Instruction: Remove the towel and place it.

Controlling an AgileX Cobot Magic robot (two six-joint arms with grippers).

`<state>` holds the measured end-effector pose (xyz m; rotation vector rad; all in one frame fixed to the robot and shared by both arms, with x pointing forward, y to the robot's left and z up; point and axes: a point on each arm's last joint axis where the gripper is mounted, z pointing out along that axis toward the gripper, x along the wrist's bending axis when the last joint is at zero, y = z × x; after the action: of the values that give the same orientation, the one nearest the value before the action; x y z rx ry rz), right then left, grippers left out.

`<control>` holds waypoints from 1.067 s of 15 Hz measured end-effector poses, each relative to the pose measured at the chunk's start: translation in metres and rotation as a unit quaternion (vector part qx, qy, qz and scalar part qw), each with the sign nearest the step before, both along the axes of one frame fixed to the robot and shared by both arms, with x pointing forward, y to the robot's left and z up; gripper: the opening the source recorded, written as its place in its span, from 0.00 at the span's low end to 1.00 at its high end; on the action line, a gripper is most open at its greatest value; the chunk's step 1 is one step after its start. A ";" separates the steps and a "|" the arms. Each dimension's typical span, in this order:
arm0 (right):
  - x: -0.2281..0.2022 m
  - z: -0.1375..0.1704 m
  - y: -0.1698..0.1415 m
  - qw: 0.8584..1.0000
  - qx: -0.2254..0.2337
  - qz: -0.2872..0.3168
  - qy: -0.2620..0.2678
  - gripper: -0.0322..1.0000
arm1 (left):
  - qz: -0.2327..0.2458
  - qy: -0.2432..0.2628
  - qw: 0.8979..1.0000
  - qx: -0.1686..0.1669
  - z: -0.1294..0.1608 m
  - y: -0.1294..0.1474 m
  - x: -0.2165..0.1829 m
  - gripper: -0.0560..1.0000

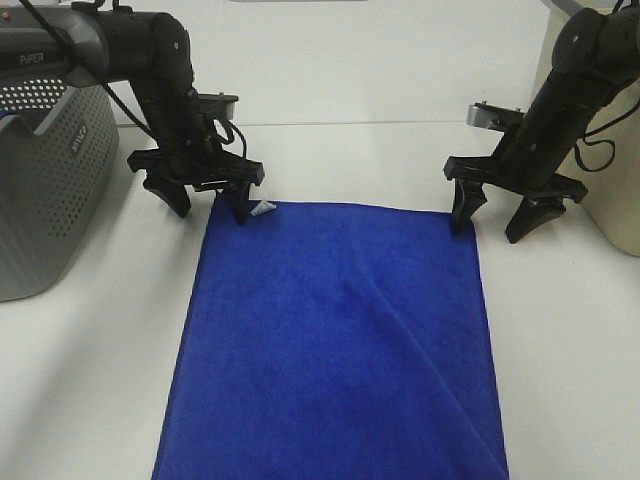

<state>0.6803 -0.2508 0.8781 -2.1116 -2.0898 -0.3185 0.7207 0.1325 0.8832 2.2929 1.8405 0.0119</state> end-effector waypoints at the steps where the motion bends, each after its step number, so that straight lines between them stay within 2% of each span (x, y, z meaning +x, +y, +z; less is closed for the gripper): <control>1: 0.000 0.000 0.000 1.000 0.001 -0.002 0.000 0.77 | -0.002 0.000 1.000 0.000 0.000 0.000 0.000 0.78; 10: 0.000 -0.001 0.000 1.000 0.002 -0.002 0.005 0.77 | -0.016 0.009 1.000 -0.017 -0.006 -0.002 0.001 0.78; 13: 0.000 0.000 0.003 1.000 -0.001 0.002 0.004 0.77 | -0.022 0.011 0.999 -0.043 -0.005 -0.008 0.000 0.78; 16: 0.001 -0.001 0.024 0.999 -0.007 0.027 -0.018 0.77 | -0.040 0.005 0.996 -0.075 -0.005 -0.027 -0.004 0.77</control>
<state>0.6812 -0.2272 0.8771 -2.0671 -2.1722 -0.3394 0.7164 0.1055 0.8782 2.2636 1.6917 -0.1430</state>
